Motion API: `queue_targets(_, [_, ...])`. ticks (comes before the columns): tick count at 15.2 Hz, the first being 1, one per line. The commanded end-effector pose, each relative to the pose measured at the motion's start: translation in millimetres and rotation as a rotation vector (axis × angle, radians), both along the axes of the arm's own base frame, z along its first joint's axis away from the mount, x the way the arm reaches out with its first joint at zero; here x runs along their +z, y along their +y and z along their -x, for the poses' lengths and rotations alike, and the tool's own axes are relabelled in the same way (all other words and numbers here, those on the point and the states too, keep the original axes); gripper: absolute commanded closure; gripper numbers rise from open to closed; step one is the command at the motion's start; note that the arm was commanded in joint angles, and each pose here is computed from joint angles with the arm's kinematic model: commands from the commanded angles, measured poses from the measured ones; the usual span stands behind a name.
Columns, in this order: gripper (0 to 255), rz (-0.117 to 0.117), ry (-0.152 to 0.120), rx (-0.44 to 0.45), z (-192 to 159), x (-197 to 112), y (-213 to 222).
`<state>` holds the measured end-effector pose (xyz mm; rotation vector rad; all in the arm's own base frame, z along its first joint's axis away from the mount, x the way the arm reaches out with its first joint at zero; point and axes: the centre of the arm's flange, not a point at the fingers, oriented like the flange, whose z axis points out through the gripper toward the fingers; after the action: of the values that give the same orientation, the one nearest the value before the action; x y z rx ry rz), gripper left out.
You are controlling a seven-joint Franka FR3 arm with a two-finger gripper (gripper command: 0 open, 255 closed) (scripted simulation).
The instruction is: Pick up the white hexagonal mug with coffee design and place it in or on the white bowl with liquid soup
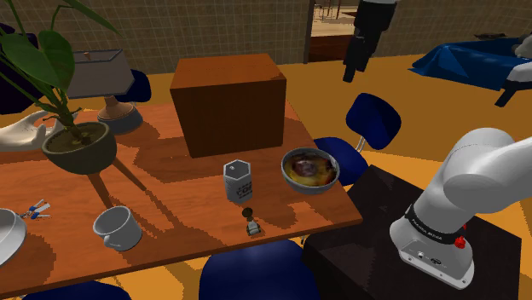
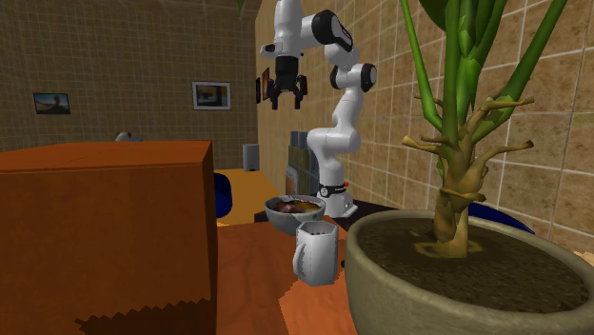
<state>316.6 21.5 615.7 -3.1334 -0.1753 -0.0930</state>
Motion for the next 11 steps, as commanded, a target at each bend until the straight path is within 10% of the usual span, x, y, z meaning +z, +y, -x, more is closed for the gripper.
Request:
queue_targets(1, [0,0.000,0.000,0.000,0,0,0])
queue_targets(11, [0,-0.007,-0.005,0.039,-55,-82,86])
